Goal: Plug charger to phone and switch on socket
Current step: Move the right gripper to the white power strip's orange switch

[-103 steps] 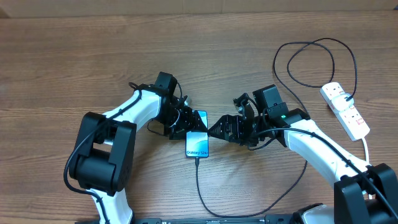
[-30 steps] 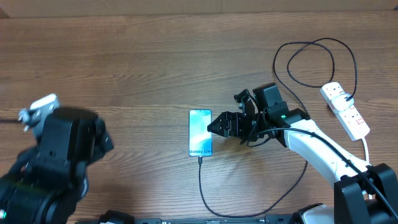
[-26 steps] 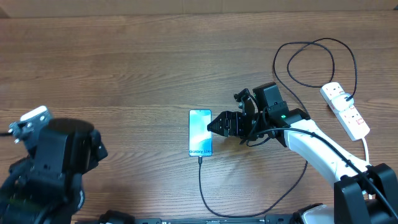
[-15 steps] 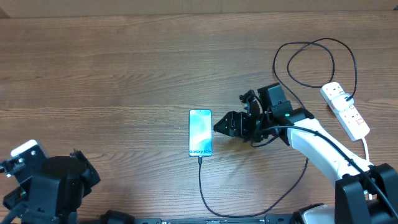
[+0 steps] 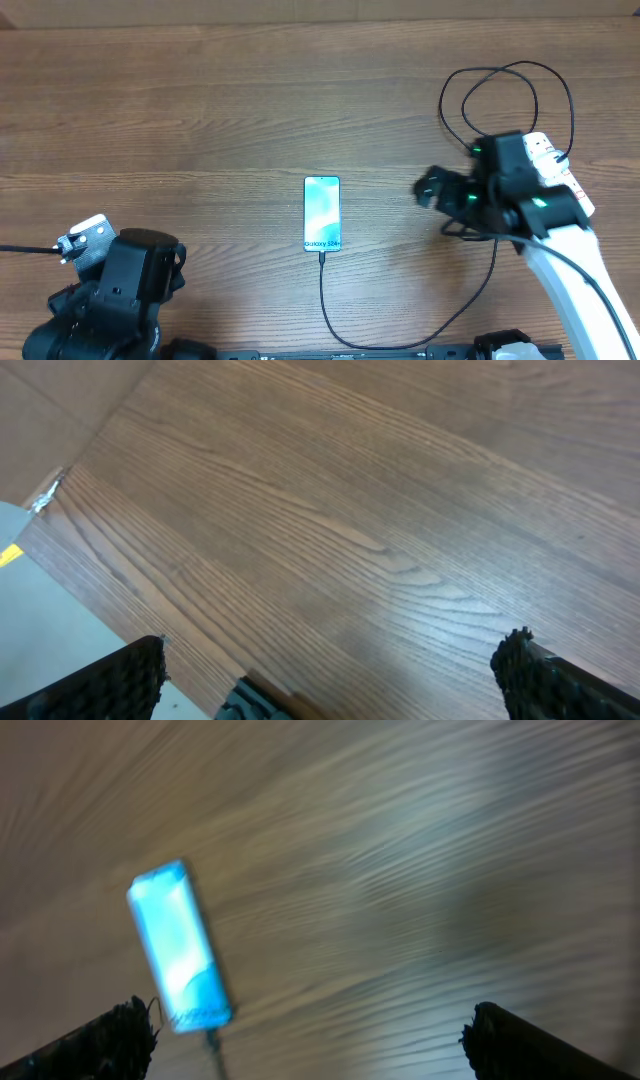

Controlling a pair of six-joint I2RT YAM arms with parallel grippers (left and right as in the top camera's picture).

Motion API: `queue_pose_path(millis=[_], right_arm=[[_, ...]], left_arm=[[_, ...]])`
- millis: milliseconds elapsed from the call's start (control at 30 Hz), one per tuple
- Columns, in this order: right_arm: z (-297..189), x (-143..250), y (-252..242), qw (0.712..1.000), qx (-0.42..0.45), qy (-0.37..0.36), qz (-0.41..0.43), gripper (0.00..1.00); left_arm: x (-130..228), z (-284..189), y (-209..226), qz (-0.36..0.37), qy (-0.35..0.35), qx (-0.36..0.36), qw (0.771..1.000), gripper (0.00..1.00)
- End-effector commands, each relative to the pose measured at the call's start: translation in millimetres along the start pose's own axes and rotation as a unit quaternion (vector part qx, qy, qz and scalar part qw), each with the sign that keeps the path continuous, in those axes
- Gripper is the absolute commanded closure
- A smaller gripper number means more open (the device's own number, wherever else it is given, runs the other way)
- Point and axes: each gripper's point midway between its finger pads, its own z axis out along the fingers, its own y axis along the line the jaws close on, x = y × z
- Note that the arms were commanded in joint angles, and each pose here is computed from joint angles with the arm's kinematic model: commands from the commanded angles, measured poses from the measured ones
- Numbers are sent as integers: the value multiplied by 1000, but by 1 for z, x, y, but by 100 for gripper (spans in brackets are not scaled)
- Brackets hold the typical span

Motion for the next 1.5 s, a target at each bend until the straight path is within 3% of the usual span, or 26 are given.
queue_pose_path(millis=[0, 200, 233, 367, 467, 533, 600, 800, 933, 1067, 1233, 1467], right_arm=[[-25, -33, -45, 989, 81, -95, 76, 0], [-34, -56, -92, 972, 120, -125, 159, 1], [-36, -60, -103, 967, 127, -131, 177, 5], [-45, -77, -140, 952, 149, -158, 216, 30], [-52, -92, -164, 942, 161, -182, 232, 59], [-53, -102, -175, 935, 164, -198, 246, 85], [-49, -114, -183, 930, 163, -210, 253, 96], [3, -134, -195, 947, 153, -168, 227, 96], [28, -135, -222, 939, 195, -150, 242, 96], [27, -149, -237, 930, 205, -178, 248, 96], [17, -184, -239, 931, 200, -238, 191, 96], [40, -182, -249, 938, 213, -213, 170, 96]], left_arm=[[4, -10, 12, -35, -26, 26, 999, 0], [15, -30, 36, -92, -85, 84, 989, 0], [17, -33, 41, -101, -95, 93, 986, 0], [25, -41, 53, -128, -123, 121, 977, 0], [30, -45, 61, -145, -143, 137, 969, 0], [33, -47, 66, -155, -154, 146, 965, 0], [36, -49, 70, -164, -163, 155, 960, 0], [39, -52, 75, -177, -179, 169, 953, 1], [39, -50, 74, -176, -177, 167, 954, 0], [39, -50, 73, -176, -177, 167, 954, 0], [39, -50, 73, -176, -177, 167, 954, 0], [39, -50, 73, -176, -177, 167, 954, 1]])
